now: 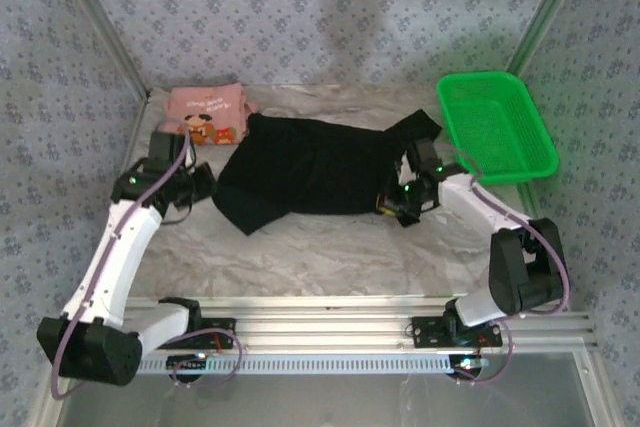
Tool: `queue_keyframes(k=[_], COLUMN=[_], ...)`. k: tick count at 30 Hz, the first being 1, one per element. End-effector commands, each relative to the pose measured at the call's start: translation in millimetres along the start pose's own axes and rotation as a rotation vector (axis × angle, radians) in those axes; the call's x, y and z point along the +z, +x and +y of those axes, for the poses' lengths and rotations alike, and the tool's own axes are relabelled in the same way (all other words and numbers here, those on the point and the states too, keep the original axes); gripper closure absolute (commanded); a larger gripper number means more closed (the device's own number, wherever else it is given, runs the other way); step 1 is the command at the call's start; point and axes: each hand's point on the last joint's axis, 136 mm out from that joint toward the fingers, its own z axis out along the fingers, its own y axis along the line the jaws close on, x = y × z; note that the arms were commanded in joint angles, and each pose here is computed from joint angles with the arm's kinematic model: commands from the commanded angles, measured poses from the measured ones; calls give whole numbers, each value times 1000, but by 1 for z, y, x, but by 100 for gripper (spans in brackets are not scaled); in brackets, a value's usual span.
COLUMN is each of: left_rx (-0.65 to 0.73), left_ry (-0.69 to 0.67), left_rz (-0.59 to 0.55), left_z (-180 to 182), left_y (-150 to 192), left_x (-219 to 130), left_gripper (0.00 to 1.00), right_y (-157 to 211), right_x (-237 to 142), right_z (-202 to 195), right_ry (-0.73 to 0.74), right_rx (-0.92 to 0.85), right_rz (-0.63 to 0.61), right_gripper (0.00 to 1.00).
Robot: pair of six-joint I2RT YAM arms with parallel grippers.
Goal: Fold and stack the t-shirts
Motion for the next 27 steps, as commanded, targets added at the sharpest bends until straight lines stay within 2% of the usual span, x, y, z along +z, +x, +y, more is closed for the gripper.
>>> queue_keyframes(k=[1,6,10,14,17,22,27], left_rx=[-83,-126,-126,-126,-126,-114,-94], left_ry=[3,-29,-15,-3,12,30,39], left_rz=[-96,-37,-25,-9,-2,6,30], left_z=[10,29,30,29,28,25,22], left_y=[-2,29,36,41,44,47,49], left_x=[0,21,27,32,36,40,46], left_gripper=[100,100,100,100,100,100,100], right_y=[7,10,16,28,33,29,20], right_x=[10,-3,-38,-72,-83,-81,-68], right_z=[-4,-4,-6,-46,-65,-92,-114], right_ry=[-2,-17,2,63,-23,-125,-175], right_rx=[39,37,61,256,449,645,756], right_rz=[15,48,63,38,-21,-41,-17], right_gripper=[92,54,39,37,37,37,37])
